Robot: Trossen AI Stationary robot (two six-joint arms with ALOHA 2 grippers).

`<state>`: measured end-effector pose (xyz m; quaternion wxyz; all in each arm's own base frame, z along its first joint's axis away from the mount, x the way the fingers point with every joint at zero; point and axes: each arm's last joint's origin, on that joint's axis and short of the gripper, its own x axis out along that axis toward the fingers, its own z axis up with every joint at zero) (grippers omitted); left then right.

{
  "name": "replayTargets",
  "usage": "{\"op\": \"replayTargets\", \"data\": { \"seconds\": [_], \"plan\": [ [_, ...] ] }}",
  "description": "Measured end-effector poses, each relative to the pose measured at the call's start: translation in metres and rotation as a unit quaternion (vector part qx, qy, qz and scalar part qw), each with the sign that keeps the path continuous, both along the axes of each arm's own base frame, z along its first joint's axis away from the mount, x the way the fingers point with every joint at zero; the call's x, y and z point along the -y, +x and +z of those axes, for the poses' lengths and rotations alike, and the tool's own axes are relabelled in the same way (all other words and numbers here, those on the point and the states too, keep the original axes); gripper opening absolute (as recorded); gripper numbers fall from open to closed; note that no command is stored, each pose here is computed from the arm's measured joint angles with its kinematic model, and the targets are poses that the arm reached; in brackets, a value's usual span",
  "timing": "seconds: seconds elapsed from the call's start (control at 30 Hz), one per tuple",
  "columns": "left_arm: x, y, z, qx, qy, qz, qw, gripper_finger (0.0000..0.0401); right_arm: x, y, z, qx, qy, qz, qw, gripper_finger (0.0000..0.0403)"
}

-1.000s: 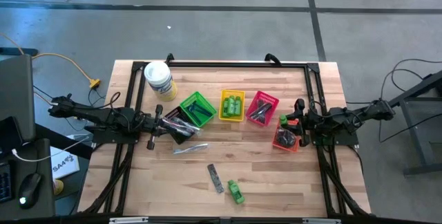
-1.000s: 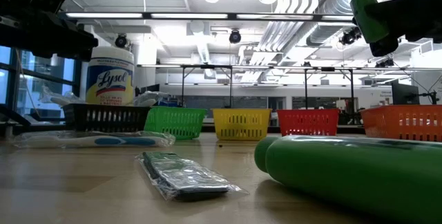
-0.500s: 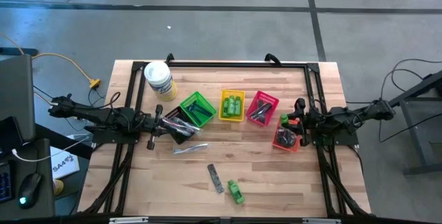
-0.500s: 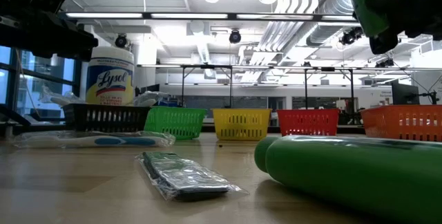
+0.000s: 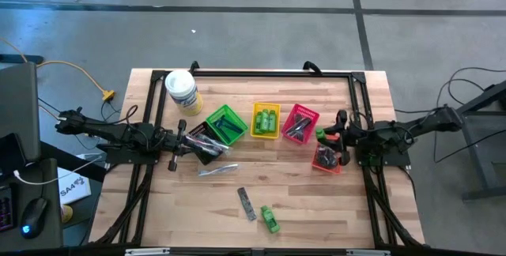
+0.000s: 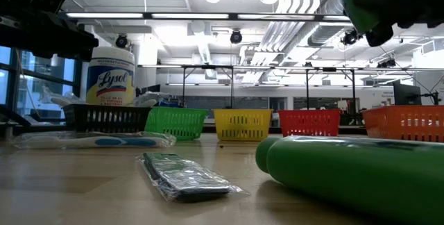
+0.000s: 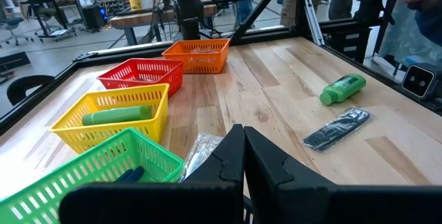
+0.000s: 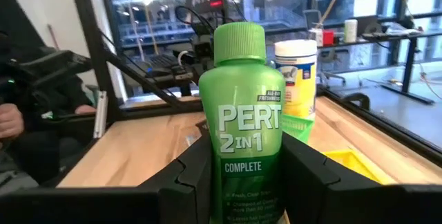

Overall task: Pick & Place Travel size toiletries
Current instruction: Put the right green bottle shampoo into the yellow bin

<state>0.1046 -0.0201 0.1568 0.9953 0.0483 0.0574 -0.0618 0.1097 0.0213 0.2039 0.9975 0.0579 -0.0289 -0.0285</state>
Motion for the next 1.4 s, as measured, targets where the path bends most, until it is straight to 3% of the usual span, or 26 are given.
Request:
{"op": "replayTargets", "data": {
  "seconds": [0.3,0.7,0.97,1.4],
  "plan": [
    [0.0,0.0,0.0,0.0,0.0,0.0,1.0,0.0,-0.002,0.027,0.028,-0.049,0.017,-0.055,0.997,0.0119],
    [0.0,0.0,0.0,0.0,-0.002,0.0,1.0,0.0,0.019,0.087,0.056,-0.125,0.082,-0.098,0.984,0.0119],
    [0.0,0.0,0.0,0.0,-0.002,0.0,1.0,0.0,0.045,0.127,0.046,-0.205,0.123,-0.09,0.967,0.0121],
    [0.0,0.0,0.0,0.0,-0.002,0.0,1.0,0.0,0.092,0.176,0.018,-0.267,0.234,-0.108,0.929,0.0118]
  ]
}}
